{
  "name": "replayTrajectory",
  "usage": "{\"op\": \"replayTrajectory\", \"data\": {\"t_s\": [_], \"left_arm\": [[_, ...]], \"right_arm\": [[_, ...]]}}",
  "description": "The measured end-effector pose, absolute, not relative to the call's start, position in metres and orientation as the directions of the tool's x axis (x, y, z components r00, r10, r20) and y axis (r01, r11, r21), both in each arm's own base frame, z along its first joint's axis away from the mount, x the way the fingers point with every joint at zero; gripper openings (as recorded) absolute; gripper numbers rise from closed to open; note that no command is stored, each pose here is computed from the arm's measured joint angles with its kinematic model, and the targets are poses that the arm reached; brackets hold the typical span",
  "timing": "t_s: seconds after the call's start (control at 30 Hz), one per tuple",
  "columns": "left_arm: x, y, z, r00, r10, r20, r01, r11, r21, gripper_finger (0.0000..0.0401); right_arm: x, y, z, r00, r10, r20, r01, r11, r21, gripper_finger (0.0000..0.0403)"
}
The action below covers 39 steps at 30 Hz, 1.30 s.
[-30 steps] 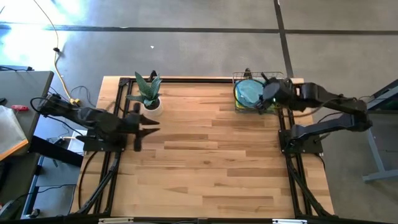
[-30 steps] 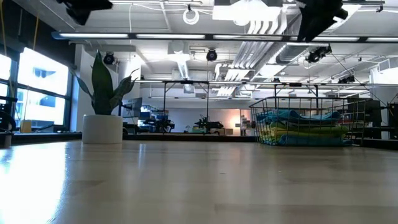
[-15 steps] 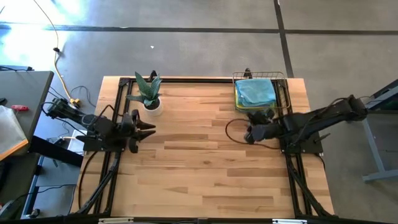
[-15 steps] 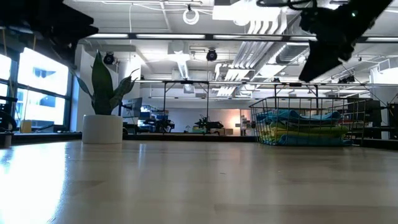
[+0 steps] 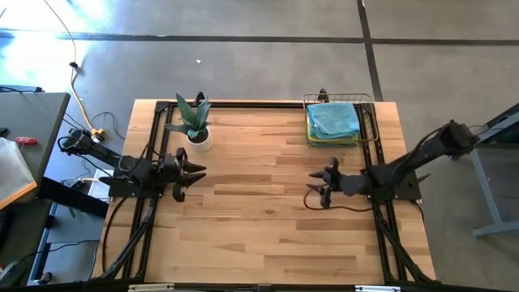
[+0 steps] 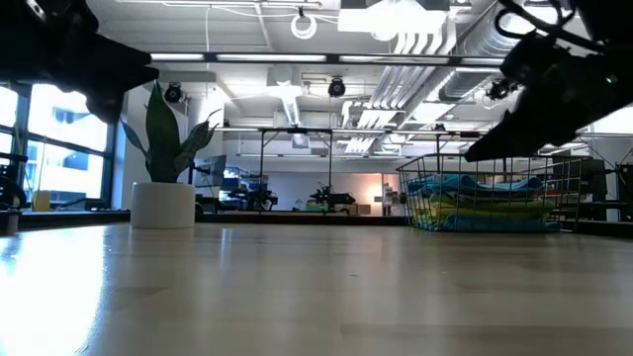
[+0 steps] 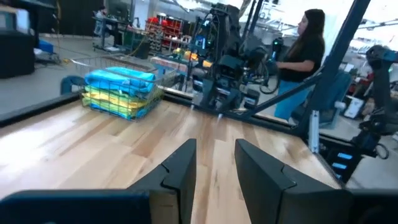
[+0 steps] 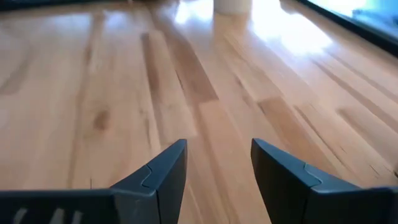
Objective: Fold microfiber towels
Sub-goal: Return to Home Position
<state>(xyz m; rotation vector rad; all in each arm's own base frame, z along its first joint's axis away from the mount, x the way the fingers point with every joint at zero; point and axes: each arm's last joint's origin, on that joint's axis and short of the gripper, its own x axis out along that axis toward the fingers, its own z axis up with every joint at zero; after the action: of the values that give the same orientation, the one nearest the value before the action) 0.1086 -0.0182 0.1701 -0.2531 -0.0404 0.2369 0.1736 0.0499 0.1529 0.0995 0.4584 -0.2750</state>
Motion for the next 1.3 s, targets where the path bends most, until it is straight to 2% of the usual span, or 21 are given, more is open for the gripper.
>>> {"op": "replayTrajectory", "data": {"t_s": [0.2,0.3,0.47,0.63,0.77,1.03,1.3], "left_arm": [[0.108,-0.016,0.170,0.949,0.315,0.007,-0.309,0.936,-0.169,0.0101],[0.108,-0.016,0.170,0.951,0.310,0.007,-0.304,0.938,-0.169,0.0101],[0.108,-0.016,0.170,0.953,0.303,0.004,-0.299,0.940,-0.166,0.0101],[0.108,-0.016,0.170,0.953,0.303,0.004,-0.299,0.940,-0.166,0.0101],[0.108,-0.016,0.170,0.953,0.303,0.004,-0.299,0.940,-0.166,0.0101],[0.108,-0.016,0.170,0.953,0.303,0.003,-0.299,0.940,-0.166,0.0102],[0.108,-0.016,0.170,0.953,0.303,0.002,-0.299,0.940,-0.164,0.0101]], "right_arm": [[0.155,0.044,0.133,0.948,-0.179,-0.264,0.199,0.979,0.053,0.0171],[0.148,0.043,0.129,0.966,-0.129,-0.223,0.146,0.988,0.060,0.0171],[0.148,0.044,0.128,0.967,-0.095,-0.237,0.109,0.993,0.043,0.0171],[0.145,0.042,0.120,0.941,-0.139,-0.307,0.200,0.964,0.175,0.0171],[0.143,0.041,0.113,0.917,-0.147,-0.371,0.237,0.948,0.210,0.0171],[0.139,0.040,0.106,0.887,-0.157,-0.435,0.245,0.957,0.153,0.0171],[0.133,0.037,0.114,0.896,-0.148,-0.418,0.236,0.957,0.167,0.0171]]}}
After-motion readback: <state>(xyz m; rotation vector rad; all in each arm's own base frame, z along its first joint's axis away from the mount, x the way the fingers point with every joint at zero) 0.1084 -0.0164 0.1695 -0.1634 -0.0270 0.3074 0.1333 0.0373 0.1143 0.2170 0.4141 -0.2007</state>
